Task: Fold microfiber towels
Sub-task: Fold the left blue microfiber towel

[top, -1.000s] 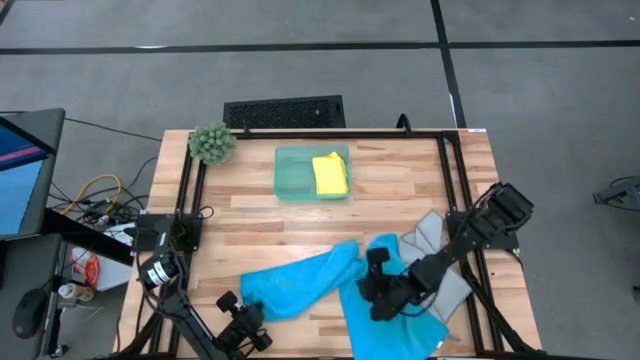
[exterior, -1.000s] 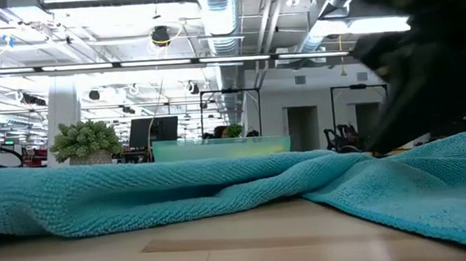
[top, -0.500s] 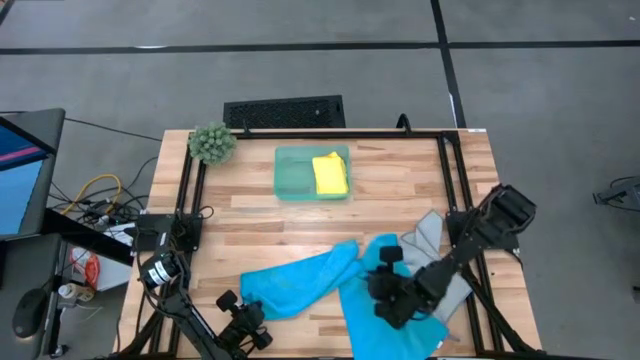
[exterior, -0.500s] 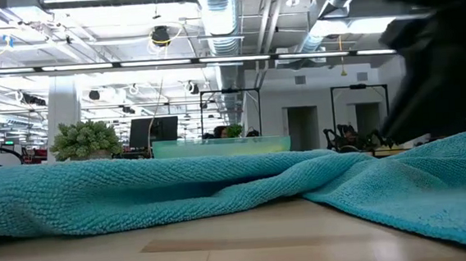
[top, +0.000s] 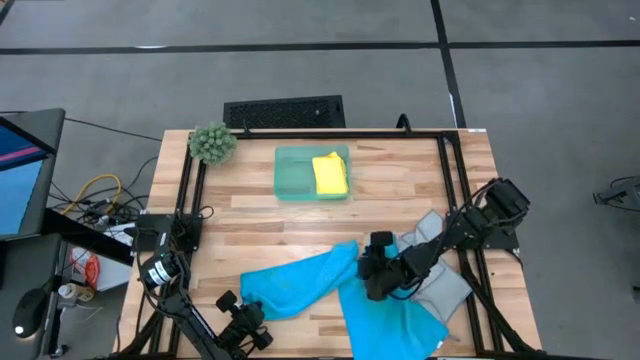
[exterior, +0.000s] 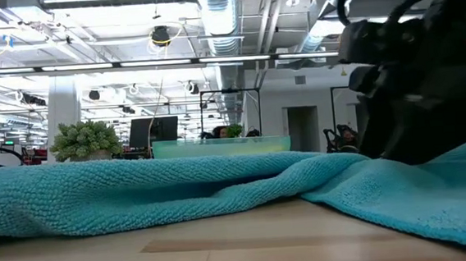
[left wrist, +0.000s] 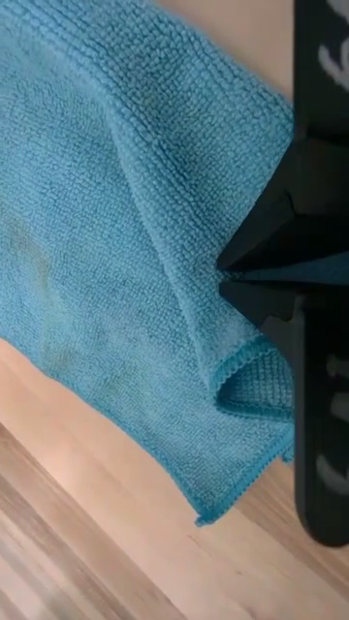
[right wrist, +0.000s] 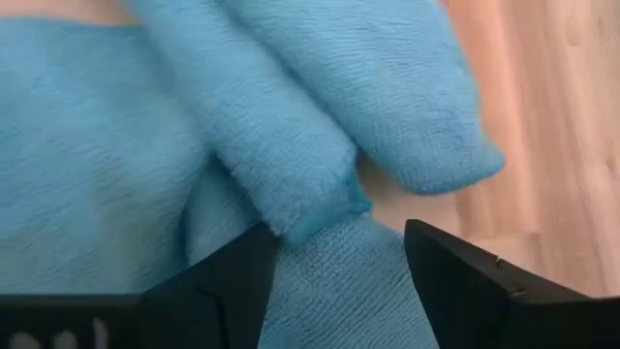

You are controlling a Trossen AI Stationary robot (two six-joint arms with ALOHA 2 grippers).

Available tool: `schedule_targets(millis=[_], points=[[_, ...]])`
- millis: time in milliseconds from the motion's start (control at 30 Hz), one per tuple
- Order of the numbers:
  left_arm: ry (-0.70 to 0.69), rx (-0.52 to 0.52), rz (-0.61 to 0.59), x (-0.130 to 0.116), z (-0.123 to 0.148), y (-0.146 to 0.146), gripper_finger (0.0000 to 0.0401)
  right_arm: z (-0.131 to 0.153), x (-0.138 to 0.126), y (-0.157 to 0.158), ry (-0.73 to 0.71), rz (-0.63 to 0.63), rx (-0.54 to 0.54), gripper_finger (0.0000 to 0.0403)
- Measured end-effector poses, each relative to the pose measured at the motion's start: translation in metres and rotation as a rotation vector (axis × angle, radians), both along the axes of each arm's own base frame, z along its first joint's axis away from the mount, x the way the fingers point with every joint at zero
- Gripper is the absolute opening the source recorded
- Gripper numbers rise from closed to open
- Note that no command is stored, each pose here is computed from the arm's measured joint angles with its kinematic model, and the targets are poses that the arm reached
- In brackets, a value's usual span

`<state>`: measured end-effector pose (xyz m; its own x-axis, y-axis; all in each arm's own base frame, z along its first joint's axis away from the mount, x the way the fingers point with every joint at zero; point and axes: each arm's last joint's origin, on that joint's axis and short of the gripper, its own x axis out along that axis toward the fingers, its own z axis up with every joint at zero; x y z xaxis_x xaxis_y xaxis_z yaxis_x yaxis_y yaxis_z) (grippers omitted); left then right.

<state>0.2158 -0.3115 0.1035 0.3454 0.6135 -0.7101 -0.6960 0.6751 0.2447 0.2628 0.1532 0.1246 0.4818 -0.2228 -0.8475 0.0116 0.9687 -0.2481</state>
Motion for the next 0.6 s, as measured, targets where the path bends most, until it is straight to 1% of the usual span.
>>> schedule_targets(millis=[133, 200, 267, 400, 600], points=[[-0.001, -0.005, 0.002, 0.000, 0.000, 0.000, 0.0023, 0.021, -0.006, 0.005, -0.036, 0.036, 0.079, 0.0255], [-0.005, -0.008, 0.001, 0.000, 0.000, -0.001, 0.0023, 0.031, -0.009, 0.006, -0.063, 0.026, 0.108, 0.0255], [-0.008, -0.008, 0.001, 0.000, 0.000, -0.001, 0.0023, 0.034, -0.009, 0.003, -0.090, 0.016, 0.127, 0.0255], [-0.017, -0.009, -0.001, 0.001, 0.000, -0.001, 0.0023, 0.024, -0.004, -0.007, -0.123, -0.026, 0.190, 0.0255], [-0.025, -0.017, -0.002, 0.002, -0.001, -0.002, 0.0023, 0.002, 0.006, -0.018, -0.122, -0.064, 0.265, 0.0255]])
